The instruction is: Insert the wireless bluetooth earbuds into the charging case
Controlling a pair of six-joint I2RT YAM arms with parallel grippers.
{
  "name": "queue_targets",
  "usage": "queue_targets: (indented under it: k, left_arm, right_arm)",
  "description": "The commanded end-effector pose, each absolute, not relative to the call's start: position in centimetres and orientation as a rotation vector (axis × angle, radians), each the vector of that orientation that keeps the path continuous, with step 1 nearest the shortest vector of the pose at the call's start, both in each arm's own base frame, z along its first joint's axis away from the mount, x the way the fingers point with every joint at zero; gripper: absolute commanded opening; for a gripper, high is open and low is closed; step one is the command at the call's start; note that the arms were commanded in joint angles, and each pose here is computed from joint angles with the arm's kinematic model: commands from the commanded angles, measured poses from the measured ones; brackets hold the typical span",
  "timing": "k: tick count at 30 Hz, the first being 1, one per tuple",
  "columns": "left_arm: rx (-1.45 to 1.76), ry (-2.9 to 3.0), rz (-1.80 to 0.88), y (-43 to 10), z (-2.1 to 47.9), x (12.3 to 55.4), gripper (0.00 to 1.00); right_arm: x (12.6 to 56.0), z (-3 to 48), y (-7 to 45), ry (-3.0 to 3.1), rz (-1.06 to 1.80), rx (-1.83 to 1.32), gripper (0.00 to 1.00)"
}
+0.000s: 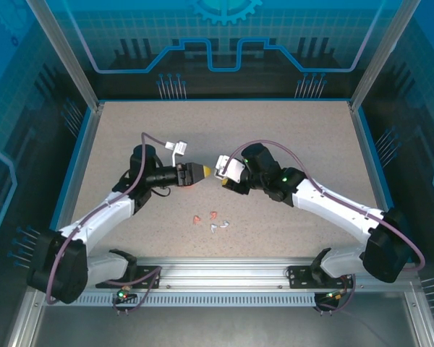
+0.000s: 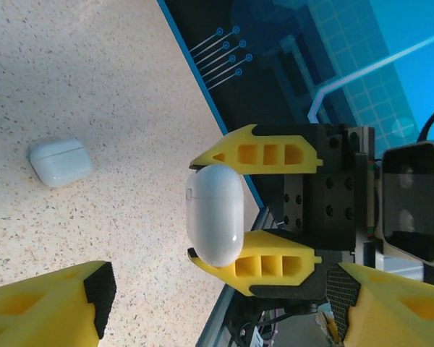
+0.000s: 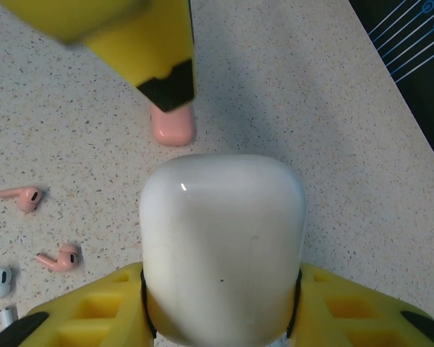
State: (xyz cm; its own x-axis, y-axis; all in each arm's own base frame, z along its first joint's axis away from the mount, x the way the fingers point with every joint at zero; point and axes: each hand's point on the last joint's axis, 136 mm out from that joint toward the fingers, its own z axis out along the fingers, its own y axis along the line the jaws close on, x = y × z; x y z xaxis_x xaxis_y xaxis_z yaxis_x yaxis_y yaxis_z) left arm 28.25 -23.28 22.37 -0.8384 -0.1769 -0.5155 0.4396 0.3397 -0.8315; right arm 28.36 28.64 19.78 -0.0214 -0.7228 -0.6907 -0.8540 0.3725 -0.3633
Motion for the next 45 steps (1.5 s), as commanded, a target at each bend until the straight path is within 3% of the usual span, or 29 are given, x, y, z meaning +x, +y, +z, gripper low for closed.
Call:
queue_targets:
  k: [1,8,28,36,45]
  left_arm:
    - [0.288,2.049,-1.550,-24.5,23.5,28.5,0.78]
    - [0.329,2.075,-1.564,-26.0,23.0,28.7,0.73]
    - [0.407,2.134,-1.588,-28.0,21.9,28.3,0.38]
    - [0.422,2.150,-1.577,-28.1,21.5,28.1,0.36]
    - [0.452,2.141,-1.561,-28.3,21.8,27.9,0.24]
  right_arm:
    - [28.0,20.8,28.7,1.735,0.225,-1.375,0.41]
    - [28.2,20.9,29.0,1.737,0.232,-1.377,0.41]
    - [28.5,20.3,30.0,1.767,0.251,-1.384,0.41]
    - [28.8,20.1,30.0,1.780,0.245,-1.379,0.41]
    - [29.0,20.2,29.7,1.806,0.252,-1.353,0.43]
